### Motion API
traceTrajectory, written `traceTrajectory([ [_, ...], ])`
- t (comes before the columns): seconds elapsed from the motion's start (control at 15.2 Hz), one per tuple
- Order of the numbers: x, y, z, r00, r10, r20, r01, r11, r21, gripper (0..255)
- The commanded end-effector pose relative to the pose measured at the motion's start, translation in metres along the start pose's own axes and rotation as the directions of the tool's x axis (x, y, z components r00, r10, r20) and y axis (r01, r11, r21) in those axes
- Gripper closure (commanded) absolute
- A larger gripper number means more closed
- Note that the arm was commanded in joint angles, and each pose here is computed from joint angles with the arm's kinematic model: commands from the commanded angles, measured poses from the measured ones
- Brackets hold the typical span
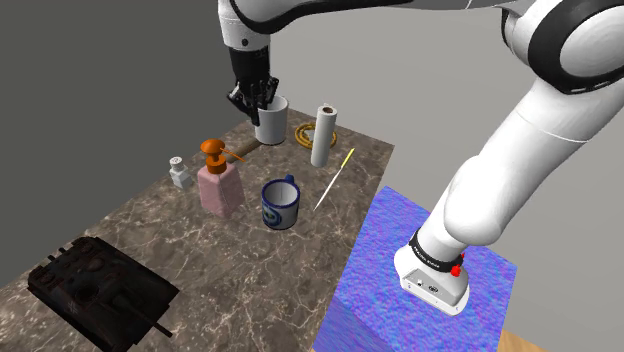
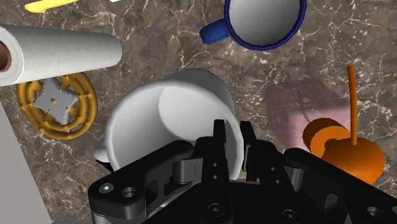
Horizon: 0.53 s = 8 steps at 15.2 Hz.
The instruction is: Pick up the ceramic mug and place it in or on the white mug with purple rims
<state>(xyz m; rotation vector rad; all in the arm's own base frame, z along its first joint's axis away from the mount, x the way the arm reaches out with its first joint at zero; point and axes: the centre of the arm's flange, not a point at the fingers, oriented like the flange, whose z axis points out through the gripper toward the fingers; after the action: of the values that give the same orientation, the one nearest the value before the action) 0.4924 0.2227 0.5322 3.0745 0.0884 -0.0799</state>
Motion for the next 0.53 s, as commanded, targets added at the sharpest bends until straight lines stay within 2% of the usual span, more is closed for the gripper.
traceTrajectory([
  [0.0, -0.024, -0.009, -0.002, 1.0, 0.001, 0.0, -0.001, 1.0, 0.0, 255],
  [0.4, -0.098, -0.036, -0.01, 1.0, 0.001, 0.0, -0.001, 1.0, 0.0, 255],
  [0.46, -0.098, -0.036, -0.005, 1.0, 0.001, 0.0, -0.001, 1.0, 0.0, 255],
])
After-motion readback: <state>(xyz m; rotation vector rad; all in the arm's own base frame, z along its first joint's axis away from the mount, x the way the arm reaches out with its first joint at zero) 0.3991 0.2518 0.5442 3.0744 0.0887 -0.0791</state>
